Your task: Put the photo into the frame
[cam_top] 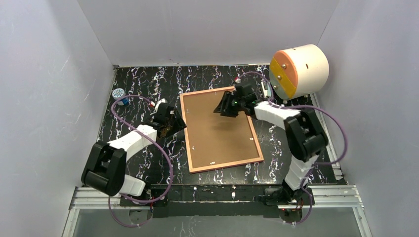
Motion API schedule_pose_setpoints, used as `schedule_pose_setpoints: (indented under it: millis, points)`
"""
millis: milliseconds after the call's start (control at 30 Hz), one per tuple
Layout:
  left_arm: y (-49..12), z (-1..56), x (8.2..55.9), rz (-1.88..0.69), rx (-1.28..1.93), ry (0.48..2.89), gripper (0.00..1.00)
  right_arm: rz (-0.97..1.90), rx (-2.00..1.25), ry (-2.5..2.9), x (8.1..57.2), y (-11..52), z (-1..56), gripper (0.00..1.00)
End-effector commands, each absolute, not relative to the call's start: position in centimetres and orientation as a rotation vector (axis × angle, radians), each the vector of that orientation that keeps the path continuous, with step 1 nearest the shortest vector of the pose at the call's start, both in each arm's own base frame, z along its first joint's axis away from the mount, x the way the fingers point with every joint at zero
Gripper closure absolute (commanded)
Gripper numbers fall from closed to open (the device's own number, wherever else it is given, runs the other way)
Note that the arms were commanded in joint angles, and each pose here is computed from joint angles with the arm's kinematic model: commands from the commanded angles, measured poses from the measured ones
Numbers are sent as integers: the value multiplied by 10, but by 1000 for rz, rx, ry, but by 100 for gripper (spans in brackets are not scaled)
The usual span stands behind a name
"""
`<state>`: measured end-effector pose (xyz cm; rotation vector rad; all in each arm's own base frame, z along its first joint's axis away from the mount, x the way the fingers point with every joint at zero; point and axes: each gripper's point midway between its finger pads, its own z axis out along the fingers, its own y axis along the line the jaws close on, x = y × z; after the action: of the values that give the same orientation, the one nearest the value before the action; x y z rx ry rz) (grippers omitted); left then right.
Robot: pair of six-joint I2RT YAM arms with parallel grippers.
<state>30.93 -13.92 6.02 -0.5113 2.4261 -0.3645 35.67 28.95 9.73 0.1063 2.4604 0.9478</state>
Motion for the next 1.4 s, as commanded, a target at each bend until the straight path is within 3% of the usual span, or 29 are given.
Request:
schedule_pose_setpoints:
  millis: [0,233,500,1367]
  points:
    - [-140,40,319,-429,-556,2421,40,1192,25,2328,385,354,125,48]
    - [-154,27,329,-606,-595,2411,53,1202,-13,2387,413,423,93,59]
    - [-153,14,324,-605,-606,2453,67,1169,-25,2442,421,458,52,65]
    - [-145,14,326,-518,-576,2480,75,1391,-380,2435,384,484,32,70]
